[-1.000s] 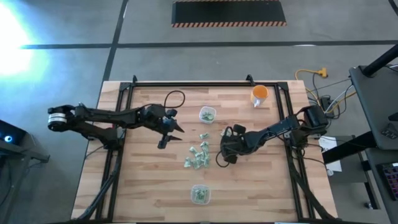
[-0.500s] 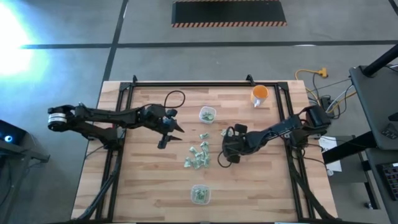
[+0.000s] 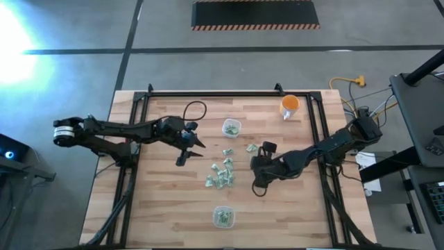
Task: Pick and place items into bin
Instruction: Put the stevia packet into the bottom transparent bin
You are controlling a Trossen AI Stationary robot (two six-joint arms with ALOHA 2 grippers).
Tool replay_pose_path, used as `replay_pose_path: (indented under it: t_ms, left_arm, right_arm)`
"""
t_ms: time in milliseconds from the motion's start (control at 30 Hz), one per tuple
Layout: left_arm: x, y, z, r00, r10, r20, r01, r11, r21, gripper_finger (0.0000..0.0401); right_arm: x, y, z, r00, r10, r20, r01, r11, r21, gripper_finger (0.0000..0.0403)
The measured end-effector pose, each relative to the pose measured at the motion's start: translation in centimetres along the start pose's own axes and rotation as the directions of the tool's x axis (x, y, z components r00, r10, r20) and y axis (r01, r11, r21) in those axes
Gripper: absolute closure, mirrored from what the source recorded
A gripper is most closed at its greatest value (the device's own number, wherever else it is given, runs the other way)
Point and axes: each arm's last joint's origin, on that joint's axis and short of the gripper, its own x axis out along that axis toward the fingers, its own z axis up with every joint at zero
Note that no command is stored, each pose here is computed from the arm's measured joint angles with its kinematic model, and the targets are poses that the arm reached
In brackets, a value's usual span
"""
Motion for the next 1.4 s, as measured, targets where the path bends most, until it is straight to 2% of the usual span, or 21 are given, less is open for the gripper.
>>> replay_pose_path:
  t_ms: [133,233,600,800,1100,1400]
  left_arm:
    - [0.0,0.0,0.0,1.000,0.000,0.000,0.000,1.000,0.000,0.0234]
    - [0.0,0.0,0.0,1.000,0.000,-0.001,0.000,1.000,0.000,0.0234]
    - [0.0,0.0,0.0,1.000,-0.001,0.000,0.001,1.000,0.000,0.0234]
    - [0.0,0.0,0.0,1.000,-0.001,0.001,0.001,1.000,0.001,0.0234]
    - [0.0,0.0,0.0,1.000,0.002,0.013,-0.003,1.000,0.005,0.0234]
    - [0.0,0.0,0.0,1.000,0.002,0.011,-0.002,1.000,0.004,0.0234]
  right_arm:
    - [0.4,-0.4,-0.6,0.999,-0.035,-0.010,0.035,0.999,0.036,0.0388]
    - [1.0,-0.9,-1.3,0.998,-0.044,-0.041,0.046,0.997,0.065,0.0368]
    - [2.1,-1.9,-1.7,0.998,-0.025,-0.051,0.032,0.988,0.148,0.0239]
    - [2.7,-2.2,-1.8,0.999,-0.010,-0.050,0.018,0.985,0.172,0.0190]
    - [4.2,-3.7,-2.2,0.996,0.067,-0.060,-0.051,0.970,0.236,0.0159]
    - [5.1,-4.8,-2.9,0.990,0.102,-0.095,-0.073,0.959,0.272,0.0160]
